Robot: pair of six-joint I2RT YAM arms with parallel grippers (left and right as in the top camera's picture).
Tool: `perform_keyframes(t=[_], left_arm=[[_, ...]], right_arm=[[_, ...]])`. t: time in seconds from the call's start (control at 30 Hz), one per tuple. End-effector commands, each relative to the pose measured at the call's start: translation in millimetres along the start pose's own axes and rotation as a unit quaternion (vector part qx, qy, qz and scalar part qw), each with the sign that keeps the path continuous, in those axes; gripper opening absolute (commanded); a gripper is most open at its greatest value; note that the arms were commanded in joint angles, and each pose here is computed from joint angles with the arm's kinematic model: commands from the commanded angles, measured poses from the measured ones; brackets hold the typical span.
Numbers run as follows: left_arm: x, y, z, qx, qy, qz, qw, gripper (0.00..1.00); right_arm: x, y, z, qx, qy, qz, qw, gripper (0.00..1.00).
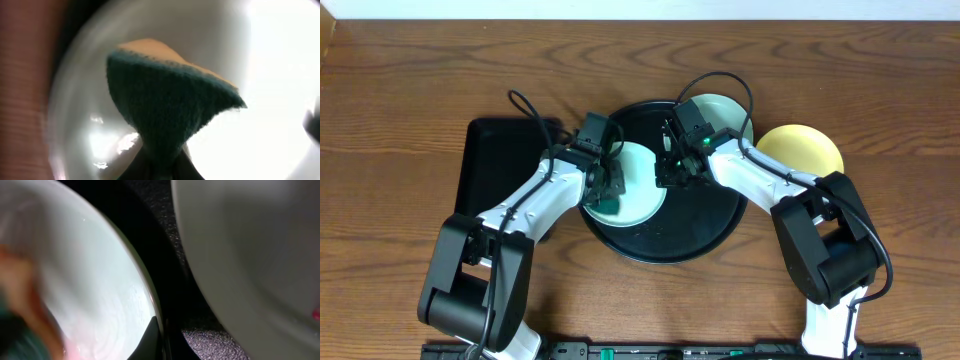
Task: Clean dirty plates on tray and stack at the side
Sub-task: 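Scrub the green plate again with the sponge while right gripper holds it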
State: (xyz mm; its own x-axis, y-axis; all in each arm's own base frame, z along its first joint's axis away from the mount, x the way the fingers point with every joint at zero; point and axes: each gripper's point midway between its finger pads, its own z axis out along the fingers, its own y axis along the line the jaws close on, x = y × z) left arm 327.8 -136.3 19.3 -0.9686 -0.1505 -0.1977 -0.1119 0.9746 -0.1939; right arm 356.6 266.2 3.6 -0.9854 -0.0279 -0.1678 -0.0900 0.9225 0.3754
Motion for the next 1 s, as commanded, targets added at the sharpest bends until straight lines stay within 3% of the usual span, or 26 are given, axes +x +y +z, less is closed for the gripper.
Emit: perform_keyframes(t=[0.0, 0.23, 0.4, 0.6, 0.8, 0.97], left_arm=[[35.4, -40.3, -6.8, 0.123, 0.084, 0.055, 0.987, 0.07], [35.6, -51.5, -9.9, 0.155, 0.086, 0.063, 0.982, 0.07], [-8.1, -13.0, 0.5, 0.027, -0.018, 0.014, 0.999, 0.07], [-61.2, 28.5, -12.3, -0.100, -0.159, -0.044, 0.981, 0.07], [-81.4, 22.0, -31.9, -0.096, -0.198, -0.047, 0.974, 0.07], [-89.9, 6.4, -82.9, -0.057, -0.227, -0.049, 0.971, 0.08]], right_arm=[[6.9, -11.0, 13.0, 0.020, 0.014, -0.001, 1.000, 0.01], [6.8, -11.0, 13.0, 0.020, 0.014, -0.001, 1.000, 0.01], [6.8, -11.0, 13.0, 0.020, 0.014, -0.001, 1.000, 0.01], [7.0, -11.1, 13.0, 0.020, 0.014, -0.001, 1.000, 0.01], [7.0, -11.1, 13.0, 0.020, 0.014, -0.001, 1.000, 0.01], [7.1, -11.2, 13.0, 0.020, 0.015, -0.001, 1.000, 0.01]])
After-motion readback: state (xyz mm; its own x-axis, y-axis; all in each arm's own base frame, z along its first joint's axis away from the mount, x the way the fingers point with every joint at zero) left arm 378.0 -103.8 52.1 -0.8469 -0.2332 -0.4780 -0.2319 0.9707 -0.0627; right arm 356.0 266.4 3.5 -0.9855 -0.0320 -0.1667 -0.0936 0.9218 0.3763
